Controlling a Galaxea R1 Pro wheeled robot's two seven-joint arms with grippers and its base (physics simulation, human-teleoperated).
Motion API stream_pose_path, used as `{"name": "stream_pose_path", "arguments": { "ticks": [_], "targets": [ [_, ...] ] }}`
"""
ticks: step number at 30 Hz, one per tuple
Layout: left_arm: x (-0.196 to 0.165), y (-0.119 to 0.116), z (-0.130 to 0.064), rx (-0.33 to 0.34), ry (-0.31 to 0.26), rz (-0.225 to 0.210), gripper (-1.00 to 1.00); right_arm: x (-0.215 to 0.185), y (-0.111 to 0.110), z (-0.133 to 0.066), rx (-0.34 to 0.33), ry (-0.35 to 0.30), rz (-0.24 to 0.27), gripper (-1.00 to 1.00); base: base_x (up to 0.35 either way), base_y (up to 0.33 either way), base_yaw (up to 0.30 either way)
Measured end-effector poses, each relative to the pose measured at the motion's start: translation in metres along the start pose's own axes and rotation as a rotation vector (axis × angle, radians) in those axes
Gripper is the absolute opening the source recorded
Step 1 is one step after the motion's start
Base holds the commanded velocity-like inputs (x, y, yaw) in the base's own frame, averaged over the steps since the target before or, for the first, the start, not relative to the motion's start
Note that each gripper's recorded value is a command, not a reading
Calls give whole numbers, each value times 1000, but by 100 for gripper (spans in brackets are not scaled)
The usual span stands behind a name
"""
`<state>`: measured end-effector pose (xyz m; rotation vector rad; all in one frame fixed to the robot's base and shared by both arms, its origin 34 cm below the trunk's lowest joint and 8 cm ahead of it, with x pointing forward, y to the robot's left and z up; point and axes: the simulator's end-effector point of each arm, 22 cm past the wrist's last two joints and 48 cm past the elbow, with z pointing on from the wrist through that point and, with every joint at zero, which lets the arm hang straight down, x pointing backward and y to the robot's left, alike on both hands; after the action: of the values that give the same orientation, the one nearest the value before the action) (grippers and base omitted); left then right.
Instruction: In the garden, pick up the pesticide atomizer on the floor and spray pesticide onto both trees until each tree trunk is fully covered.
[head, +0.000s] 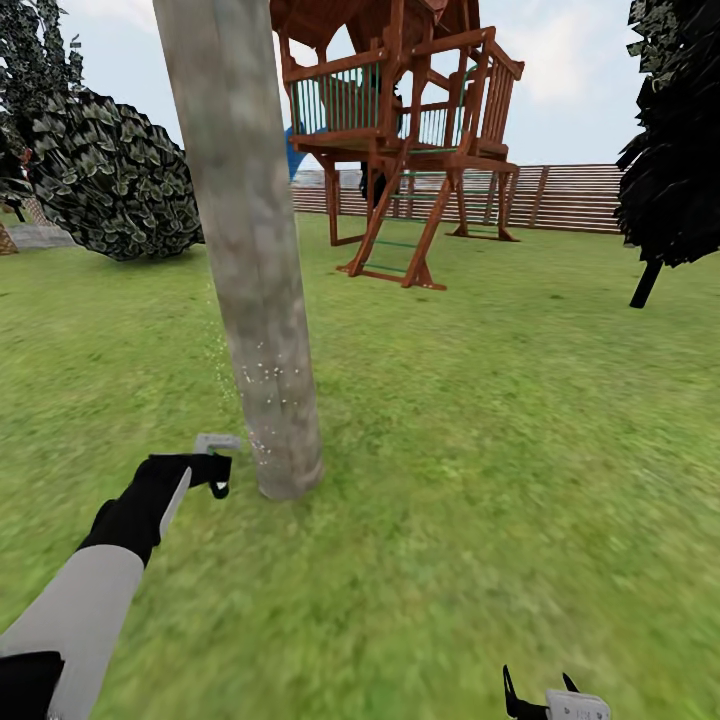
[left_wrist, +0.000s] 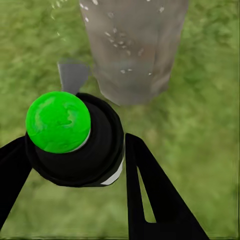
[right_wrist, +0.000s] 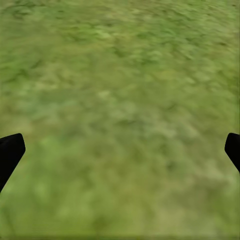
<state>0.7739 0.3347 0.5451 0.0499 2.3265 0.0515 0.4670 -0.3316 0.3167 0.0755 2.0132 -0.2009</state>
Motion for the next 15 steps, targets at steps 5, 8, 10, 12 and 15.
{"name": "stream_pose_path", "arguments": {
  "ticks": [5,8,10,12,15],
  "targets": [
    [-24,3,-9,-6,15,-14,-100,0,0,0,0,0,0,100,0,0,0],
    [-28,3,-10,-6,11,-13,-100,0,0,0,0,0,0,100,0,0,0],
    [-20,1,-7,-1,17,-9,-100,0,0,0,0,0,0,100,0,0,0],
    [-2,-3,-3,6,40,-6,-100,0,0,0,-1,0,-1,100,0,0,0],
    [22,-11,1,17,69,-6,-100,0,0,0,-1,0,-1,100,-7,0,0]
  ]
}}
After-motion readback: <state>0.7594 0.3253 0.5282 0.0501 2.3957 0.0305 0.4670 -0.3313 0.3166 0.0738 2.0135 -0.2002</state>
